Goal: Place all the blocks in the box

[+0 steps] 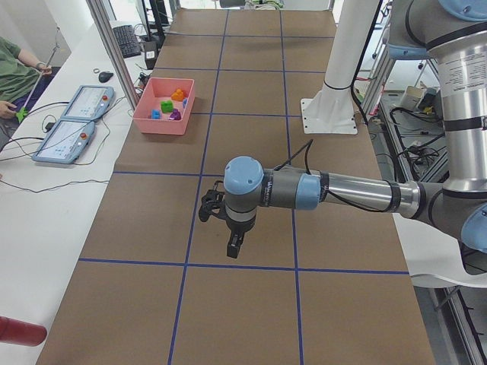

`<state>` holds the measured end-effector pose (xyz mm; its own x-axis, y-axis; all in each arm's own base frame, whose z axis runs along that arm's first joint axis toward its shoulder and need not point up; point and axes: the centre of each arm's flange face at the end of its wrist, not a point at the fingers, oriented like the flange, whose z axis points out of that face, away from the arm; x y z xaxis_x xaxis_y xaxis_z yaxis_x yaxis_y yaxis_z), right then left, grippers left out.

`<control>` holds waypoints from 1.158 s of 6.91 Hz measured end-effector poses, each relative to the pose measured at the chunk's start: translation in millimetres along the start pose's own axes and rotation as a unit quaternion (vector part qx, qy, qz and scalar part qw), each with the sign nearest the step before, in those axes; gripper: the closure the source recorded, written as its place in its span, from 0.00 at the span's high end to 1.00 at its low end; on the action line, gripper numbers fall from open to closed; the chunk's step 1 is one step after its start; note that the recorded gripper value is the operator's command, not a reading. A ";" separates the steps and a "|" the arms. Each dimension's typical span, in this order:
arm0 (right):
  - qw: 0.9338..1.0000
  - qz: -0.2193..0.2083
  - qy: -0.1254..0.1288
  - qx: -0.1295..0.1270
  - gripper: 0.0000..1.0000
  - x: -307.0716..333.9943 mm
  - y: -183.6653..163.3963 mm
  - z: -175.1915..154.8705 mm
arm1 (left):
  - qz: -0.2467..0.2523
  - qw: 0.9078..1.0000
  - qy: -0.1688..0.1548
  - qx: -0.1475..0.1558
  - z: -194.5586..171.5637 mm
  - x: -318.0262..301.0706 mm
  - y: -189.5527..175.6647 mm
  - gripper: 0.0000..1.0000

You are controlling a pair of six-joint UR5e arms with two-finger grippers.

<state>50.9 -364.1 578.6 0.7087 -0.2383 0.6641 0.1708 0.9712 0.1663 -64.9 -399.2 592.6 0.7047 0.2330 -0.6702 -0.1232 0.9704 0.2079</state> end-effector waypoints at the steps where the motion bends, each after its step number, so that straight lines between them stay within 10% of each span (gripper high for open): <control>1: 1.000 -0.002 0.000 0.002 1.00 -1.0 -2.4 -1.5 | 0.001 1.000 0.000 0.001 -0.5 0.4 -0.1 1.00; 8: 1.000 -0.011 0.000 0.012 1.00 -5.5 -15.3 -8.2 | 0.004 1.000 -0.002 0.005 -5.2 4.6 -2.2 1.00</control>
<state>50.0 -377.7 566.4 0.7046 -0.2600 0.6602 0.1701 0.9652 0.1986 -65.0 -399.8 585.4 0.7064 0.2407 -0.6656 -0.1215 0.9677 0.2210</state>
